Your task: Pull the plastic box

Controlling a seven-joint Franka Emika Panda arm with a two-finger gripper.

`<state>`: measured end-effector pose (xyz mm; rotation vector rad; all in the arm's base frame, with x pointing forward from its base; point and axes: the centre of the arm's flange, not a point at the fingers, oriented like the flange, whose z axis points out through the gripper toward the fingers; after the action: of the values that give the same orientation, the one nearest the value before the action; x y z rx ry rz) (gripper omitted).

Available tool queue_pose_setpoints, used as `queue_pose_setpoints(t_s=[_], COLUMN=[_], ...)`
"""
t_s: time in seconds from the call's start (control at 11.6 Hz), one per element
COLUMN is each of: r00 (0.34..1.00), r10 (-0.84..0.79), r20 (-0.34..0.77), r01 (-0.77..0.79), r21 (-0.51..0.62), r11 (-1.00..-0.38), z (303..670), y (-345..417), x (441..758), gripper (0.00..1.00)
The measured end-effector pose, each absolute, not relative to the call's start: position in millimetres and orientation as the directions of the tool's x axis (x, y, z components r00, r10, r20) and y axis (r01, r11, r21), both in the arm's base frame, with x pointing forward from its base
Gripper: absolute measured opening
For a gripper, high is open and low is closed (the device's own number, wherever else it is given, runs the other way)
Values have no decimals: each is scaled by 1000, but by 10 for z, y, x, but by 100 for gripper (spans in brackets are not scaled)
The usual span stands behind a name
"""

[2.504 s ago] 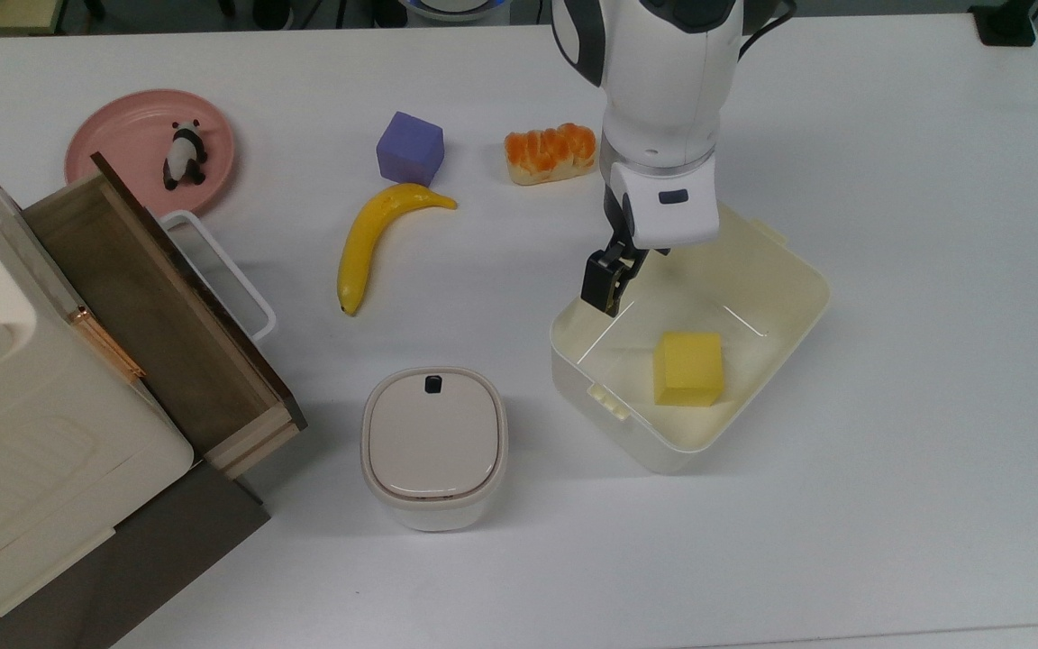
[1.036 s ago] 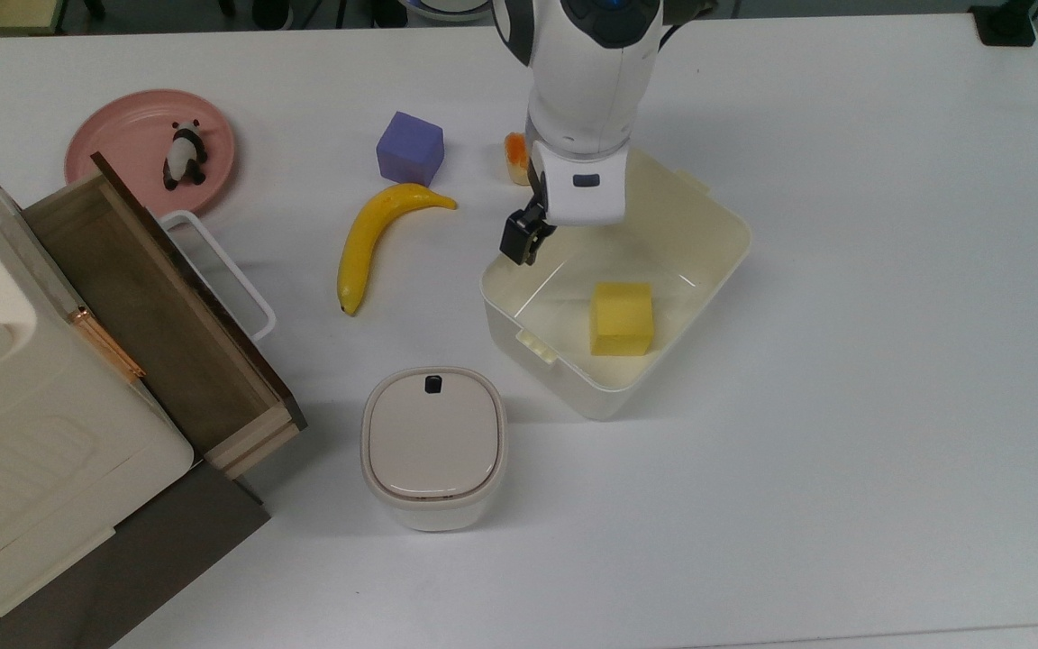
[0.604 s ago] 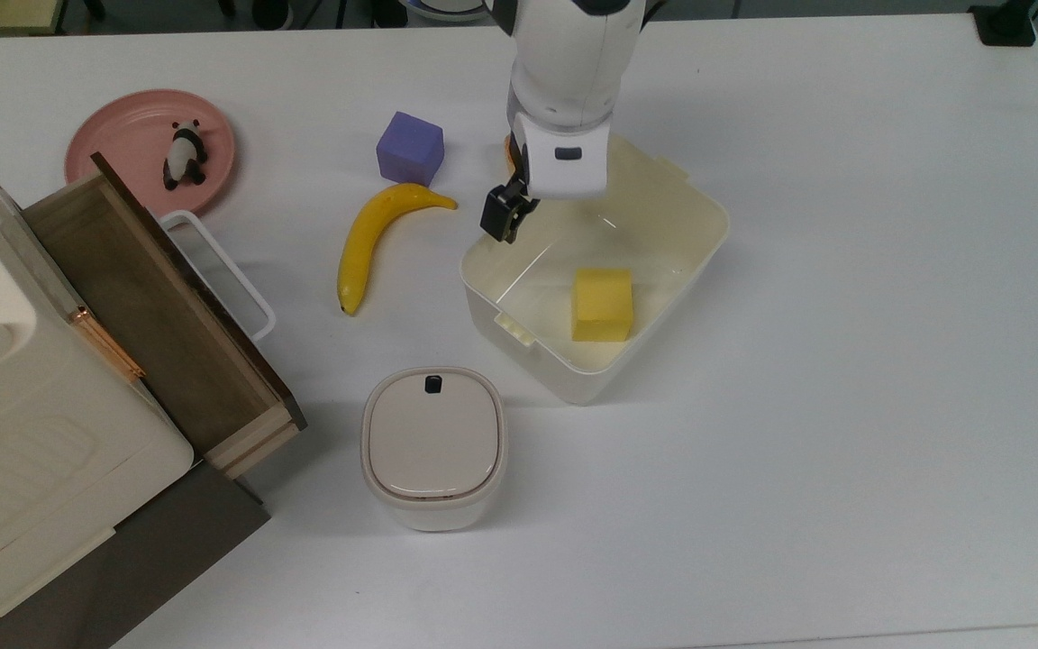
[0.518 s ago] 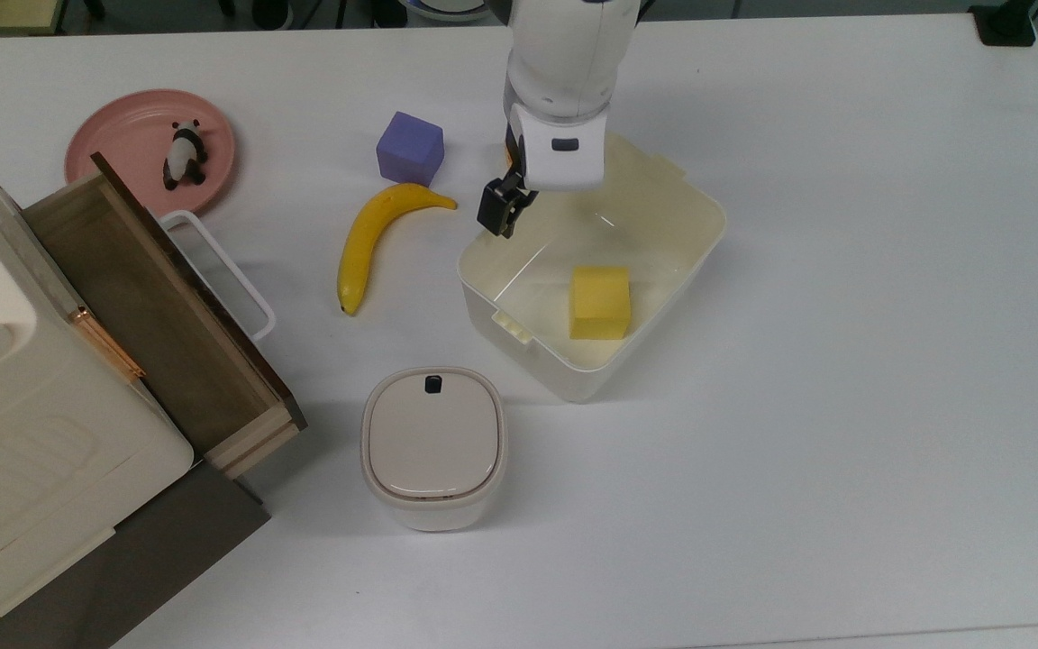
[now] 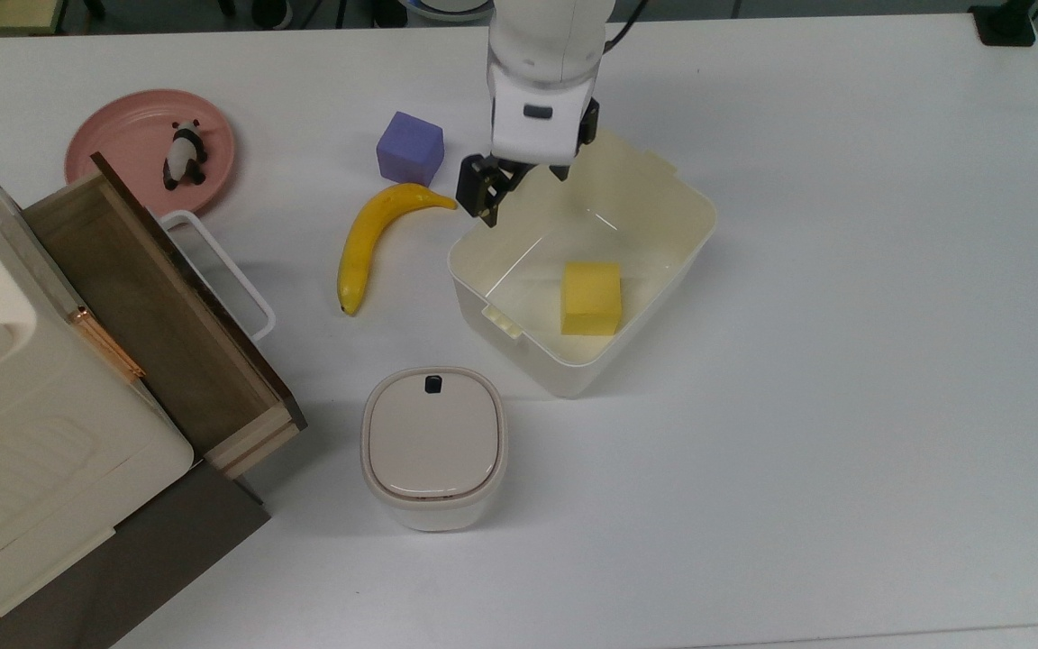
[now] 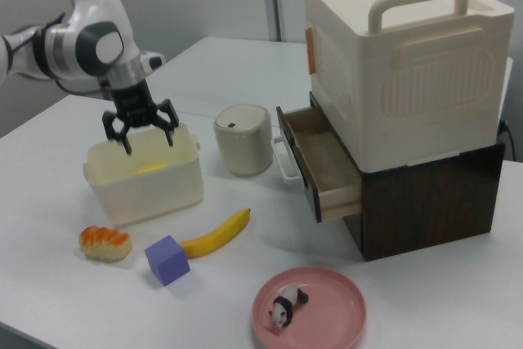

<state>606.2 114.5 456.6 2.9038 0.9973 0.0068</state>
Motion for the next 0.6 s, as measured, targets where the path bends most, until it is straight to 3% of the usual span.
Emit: queue_pose_setpoints(t_s=[0.26,0.43,0.6], r00=[943,977,983], r10=[300,90,-85], r20=[145,193,162], r01=[301,94,-80], r21=[15,-15,-36], r11=[-954,-995,-996], z=[5266,5643,5948], y=[1166,901,494], x=[6113,6029,5824], gripper=[100,100,100])
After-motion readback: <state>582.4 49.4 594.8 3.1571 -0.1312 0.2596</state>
